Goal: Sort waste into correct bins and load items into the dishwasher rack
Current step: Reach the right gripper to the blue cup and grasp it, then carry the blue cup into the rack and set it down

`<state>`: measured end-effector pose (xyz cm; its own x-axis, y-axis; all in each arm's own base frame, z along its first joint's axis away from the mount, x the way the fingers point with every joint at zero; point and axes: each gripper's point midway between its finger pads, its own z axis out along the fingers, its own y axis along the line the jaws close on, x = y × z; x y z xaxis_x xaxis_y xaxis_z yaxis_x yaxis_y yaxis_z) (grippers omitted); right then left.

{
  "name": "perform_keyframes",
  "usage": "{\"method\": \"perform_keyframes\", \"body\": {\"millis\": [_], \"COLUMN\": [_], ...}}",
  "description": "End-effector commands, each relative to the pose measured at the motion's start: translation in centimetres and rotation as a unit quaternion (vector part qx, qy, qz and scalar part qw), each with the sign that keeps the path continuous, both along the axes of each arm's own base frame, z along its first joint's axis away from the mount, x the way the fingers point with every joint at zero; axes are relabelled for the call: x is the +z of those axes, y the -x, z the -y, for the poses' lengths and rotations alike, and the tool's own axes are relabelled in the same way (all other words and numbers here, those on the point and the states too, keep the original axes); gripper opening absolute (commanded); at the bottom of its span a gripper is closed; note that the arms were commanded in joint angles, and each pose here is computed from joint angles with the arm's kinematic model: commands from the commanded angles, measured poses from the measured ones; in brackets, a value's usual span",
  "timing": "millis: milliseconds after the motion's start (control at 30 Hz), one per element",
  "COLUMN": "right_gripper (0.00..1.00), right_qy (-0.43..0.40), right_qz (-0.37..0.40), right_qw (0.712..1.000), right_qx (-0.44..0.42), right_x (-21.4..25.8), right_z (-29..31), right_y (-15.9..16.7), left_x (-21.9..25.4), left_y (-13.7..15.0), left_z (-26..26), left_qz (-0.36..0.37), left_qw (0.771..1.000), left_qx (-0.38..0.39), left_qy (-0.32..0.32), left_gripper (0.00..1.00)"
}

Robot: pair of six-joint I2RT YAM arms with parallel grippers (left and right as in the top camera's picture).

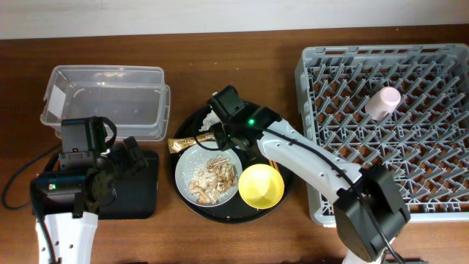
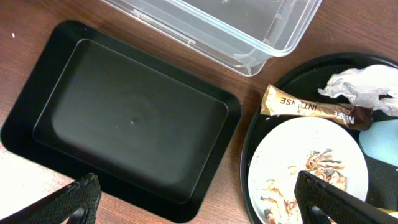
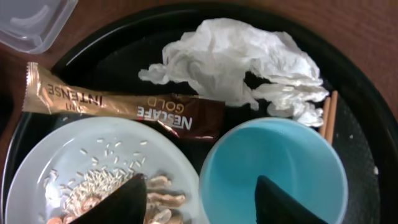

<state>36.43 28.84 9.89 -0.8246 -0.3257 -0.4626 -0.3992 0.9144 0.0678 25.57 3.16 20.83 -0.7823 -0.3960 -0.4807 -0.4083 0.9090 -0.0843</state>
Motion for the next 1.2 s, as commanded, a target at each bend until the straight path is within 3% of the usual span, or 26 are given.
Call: {"method": "perform_keyframes", "body": {"millis": [0, 233, 333, 367, 467, 567, 667, 767, 900, 1033, 1067, 1133, 1167], "right_gripper": [0.48, 0.41, 0.25, 0.25, 0.04, 0.04, 0.04, 0.04, 0.04, 0.04, 0.04, 0.04, 0.04], "right_qy": [0.014, 0.023, 0.017, 0.016, 0.012, 0.005, -0.011, -0.015, -0.038, -0.222, -0.313, -0.420, -0.431], "right_qz": [-0.002, -0.014, -0.011, -0.011, -0.006, 0.002, 0.021, 0.029, 0.017, -0.018, -0.008, 0.025, 0.024], "right_qw": [1.000, 1.000, 1.000, 1.000, 1.000, 1.000, 0.999, 0.996, 0.973, 0.945, 0.925, 0.895, 0.890], "right_qx": [-0.004, -0.005, -0.009, -0.008, -0.009, -0.009, -0.028, -0.084, -0.225, -0.241, -0.216, -0.149, -0.148], "right_x": [-1.4, -3.6, -3.4, -3.3, -2.8, -1.1, 3.5, 9.2, 16.1, 18.1, 19.7, 21.5, 20.9], "right_z": [0.0, -0.2, -0.4, -0.5, -0.7, -1.2, -0.3, 4.7, 19.1, 29.7, 32.6, 35.6, 36.3], "right_y": [-0.3, -0.6, -0.8, -0.8, -1.1, -1.7, -3.6, -6.1, -8.9, -9.0, -8.3, -5.8, -5.1], "left_x": [0.5, 0.5, 0.5, 0.5, 0.5, 0.5, 0.5, 0.5, 0.5, 0.5, 0.5, 0.5, 0.5], "left_y": [-0.1, -0.1, -0.1, -0.1, -0.1, -0.1, -0.1, -0.1, -0.1, -0.1, -0.1, -0.1, -0.1], "left_z": [-0.1, -0.1, -0.1, -0.1, -0.1, -0.1, -0.1, -0.1, -0.1, -0.1, -0.1, -0.1, -0.1], "left_qz": [0.009, 0.009, 0.009, 0.009, 0.009, 0.009, 0.009, 0.009, 0.009, 0.009, 0.009, 0.009, 0.009], "left_qw": [1.000, 1.000, 1.000, 1.000, 1.000, 1.000, 1.000, 1.000, 1.000, 1.000, 1.000, 1.000, 1.000], "left_qx": [0.010, 0.010, 0.010, 0.010, 0.010, 0.010, 0.010, 0.010, 0.010, 0.010, 0.010, 0.010, 0.010], "left_qy": [0.002, 0.002, 0.002, 0.002, 0.002, 0.002, 0.002, 0.002, 0.002, 0.002, 0.002, 0.002, 0.002], "left_gripper": [0.99, 0.99, 0.99, 1.00, 0.99, 1.00, 0.99, 1.00, 0.99, 0.99, 0.99, 0.99, 0.99]}}
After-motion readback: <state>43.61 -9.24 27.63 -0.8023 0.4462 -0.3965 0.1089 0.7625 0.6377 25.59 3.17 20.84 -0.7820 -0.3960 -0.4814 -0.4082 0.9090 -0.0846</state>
